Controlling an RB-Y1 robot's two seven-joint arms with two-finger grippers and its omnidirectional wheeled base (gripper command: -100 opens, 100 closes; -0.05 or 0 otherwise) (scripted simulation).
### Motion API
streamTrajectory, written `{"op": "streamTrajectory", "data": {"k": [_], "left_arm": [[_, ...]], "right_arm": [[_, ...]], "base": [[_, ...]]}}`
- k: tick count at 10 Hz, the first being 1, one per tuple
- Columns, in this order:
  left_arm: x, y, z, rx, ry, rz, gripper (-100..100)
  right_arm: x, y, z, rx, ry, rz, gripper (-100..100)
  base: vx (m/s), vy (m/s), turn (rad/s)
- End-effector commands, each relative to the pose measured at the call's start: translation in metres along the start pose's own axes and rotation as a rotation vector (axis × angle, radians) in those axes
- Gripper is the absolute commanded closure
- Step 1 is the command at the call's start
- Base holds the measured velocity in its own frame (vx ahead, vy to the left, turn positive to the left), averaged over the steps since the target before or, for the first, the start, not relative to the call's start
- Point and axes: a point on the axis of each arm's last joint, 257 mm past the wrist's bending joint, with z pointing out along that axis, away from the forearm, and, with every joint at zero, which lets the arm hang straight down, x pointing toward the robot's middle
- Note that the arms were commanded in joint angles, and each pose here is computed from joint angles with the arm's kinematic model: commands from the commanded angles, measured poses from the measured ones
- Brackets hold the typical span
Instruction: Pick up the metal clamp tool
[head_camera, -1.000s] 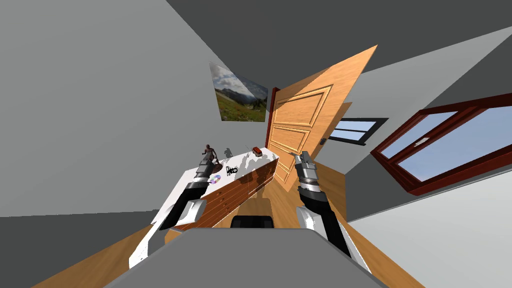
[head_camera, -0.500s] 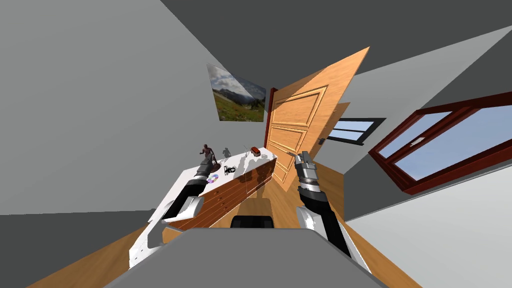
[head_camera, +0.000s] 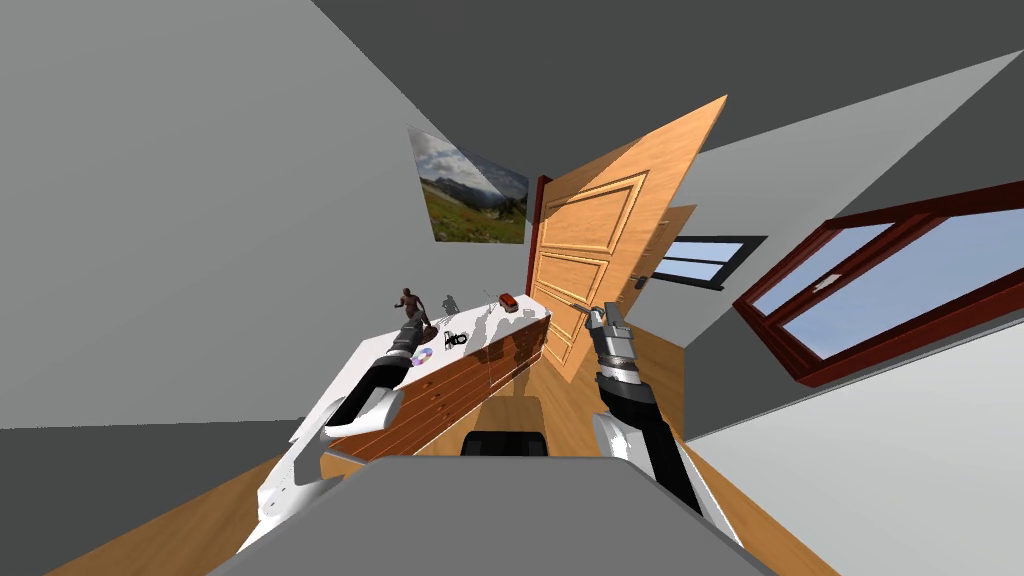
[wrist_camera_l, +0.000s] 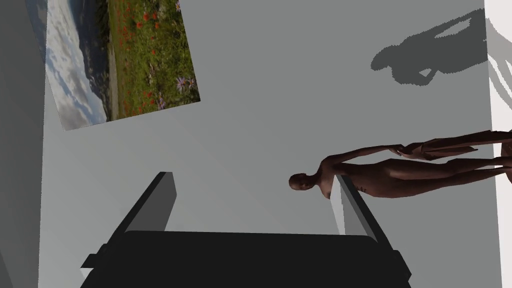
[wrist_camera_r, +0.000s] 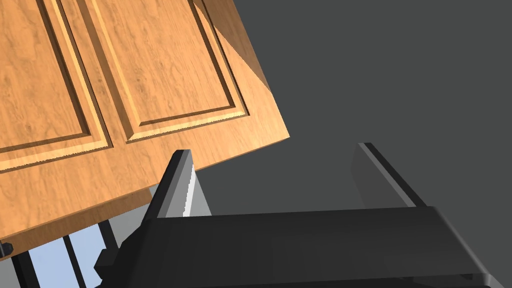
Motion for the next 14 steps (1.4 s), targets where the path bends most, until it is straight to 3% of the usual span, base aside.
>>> {"op": "streamTrajectory", "data": {"k": [1, 4, 5, 7, 10, 11, 12, 13, 14], "left_arm": [[-0.014, 0.012, 0.006, -0.045, -0.012, 0.025, -100], [-0.024, 0.035, 0.010, -0.127, -0.022, 0.043, -100], [-0.037, 0.044, 0.014, -0.156, -0.036, 0.060, -100], [-0.036, 0.053, 0.012, -0.193, -0.034, 0.059, -100], [-0.062, 0.080, 0.017, -0.290, -0.065, 0.083, -100], [-0.062, 0.087, 0.015, -0.318, -0.063, 0.081, -100], [-0.076, 0.096, 0.017, -0.351, -0.081, 0.089, -100], [-0.075, 0.103, 0.014, -0.382, -0.079, 0.088, -100], [-0.089, 0.113, 0.014, -0.420, -0.097, 0.092, -100]], "right_arm": [[0.000, 0.000, 0.000, 0.000, 0.000, 0.000, 0], [0.000, 0.000, 0.000, 0.000, 0.000, 0.000, 0], [0.000, 0.000, 0.000, 0.000, 0.000, 0.000, 0], [0.000, 0.000, 0.000, 0.000, 0.000, 0.000, 0], [0.000, 0.000, 0.000, 0.000, 0.000, 0.000, 0], [0.000, 0.000, 0.000, 0.000, 0.000, 0.000, 0], [0.000, 0.000, 0.000, 0.000, 0.000, 0.000, 0], [0.000, 0.000, 0.000, 0.000, 0.000, 0.000, 0], [0.000, 0.000, 0.000, 0.000, 0.000, 0.000, 0]], "base": [[-0.005, -0.071, -0.011], [-0.002, -0.062, -0.008], [-0.005, -0.072, -0.016], [0.001, -0.040, -0.001], [0.005, -0.051, -0.019], [0.006, -0.062, -0.006], [0.014, -0.064, -0.027], [0.010, -0.047, -0.011], [0.014, -0.054, -0.033]]}}
